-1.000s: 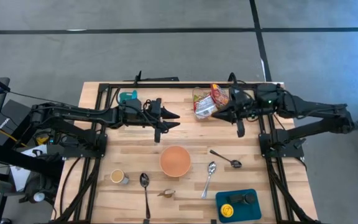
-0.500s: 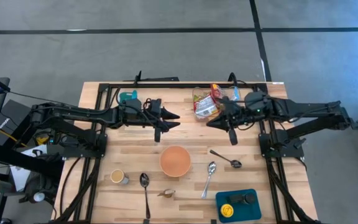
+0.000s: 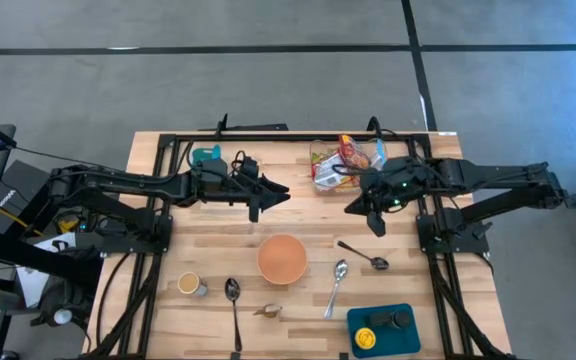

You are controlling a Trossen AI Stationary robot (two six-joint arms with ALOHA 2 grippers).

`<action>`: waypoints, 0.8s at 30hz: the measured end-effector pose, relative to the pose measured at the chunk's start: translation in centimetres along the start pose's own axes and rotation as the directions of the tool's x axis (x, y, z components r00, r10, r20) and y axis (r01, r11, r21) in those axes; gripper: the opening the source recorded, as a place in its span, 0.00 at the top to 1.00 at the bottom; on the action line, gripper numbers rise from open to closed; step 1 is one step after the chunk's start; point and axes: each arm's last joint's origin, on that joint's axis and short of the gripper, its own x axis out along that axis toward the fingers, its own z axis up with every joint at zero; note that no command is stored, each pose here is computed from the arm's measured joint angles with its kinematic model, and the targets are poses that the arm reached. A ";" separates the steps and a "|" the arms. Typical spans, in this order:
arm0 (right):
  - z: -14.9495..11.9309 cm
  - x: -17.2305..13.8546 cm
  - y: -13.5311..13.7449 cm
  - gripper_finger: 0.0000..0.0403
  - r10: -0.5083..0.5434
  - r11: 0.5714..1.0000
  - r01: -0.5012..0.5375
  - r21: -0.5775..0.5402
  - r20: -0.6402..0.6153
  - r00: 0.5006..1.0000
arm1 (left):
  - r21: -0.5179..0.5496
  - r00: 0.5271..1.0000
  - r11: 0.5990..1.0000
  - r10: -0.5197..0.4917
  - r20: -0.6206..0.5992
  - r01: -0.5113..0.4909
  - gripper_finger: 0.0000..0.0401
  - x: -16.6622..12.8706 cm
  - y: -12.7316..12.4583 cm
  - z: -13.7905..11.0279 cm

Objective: Pick & Place Food Item
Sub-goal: Put the top black spoon into the light green bin

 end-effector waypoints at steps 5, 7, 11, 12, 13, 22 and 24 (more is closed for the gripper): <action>-1.5 -0.1 -0.6 1.00 -0.061 0.988 0.082 0.129 -0.158 0.986 | 0.002 1.000 1.000 0.000 0.000 0.000 0.65 0.0 0.0 0.0; -2.2 -0.2 -0.9 1.00 -0.093 0.977 0.134 0.167 -0.232 0.968 | 0.002 1.000 1.000 0.000 0.000 0.000 0.65 0.0 0.0 0.0; -3.5 -0.7 -1.5 1.00 -0.190 0.941 0.272 0.201 -0.352 0.916 | 0.003 1.000 1.000 0.000 0.000 0.000 0.65 0.0 0.0 0.0; -3.8 -0.8 -1.6 1.00 -0.216 0.930 0.307 0.203 -0.375 0.901 | 0.003 1.000 1.000 0.000 0.000 0.000 0.65 0.0 0.0 0.0; -4.0 -0.9 -1.8 1.00 -0.238 0.919 0.338 0.205 -0.395 0.887 | 0.003 1.000 1.000 0.000 0.000 0.000 0.65 0.0 0.0 0.0; -4.7 -1.0 -1.6 1.00 -0.295 0.882 0.419 0.214 -0.443 0.847 | 0.005 1.000 1.000 0.000 0.000 0.000 0.65 0.0 0.0 0.0; -4.8 -0.7 -1.3 1.00 -0.302 0.878 0.430 0.211 -0.451 0.840 | 0.005 1.000 1.000 0.000 0.000 0.000 0.65 0.0 0.0 0.0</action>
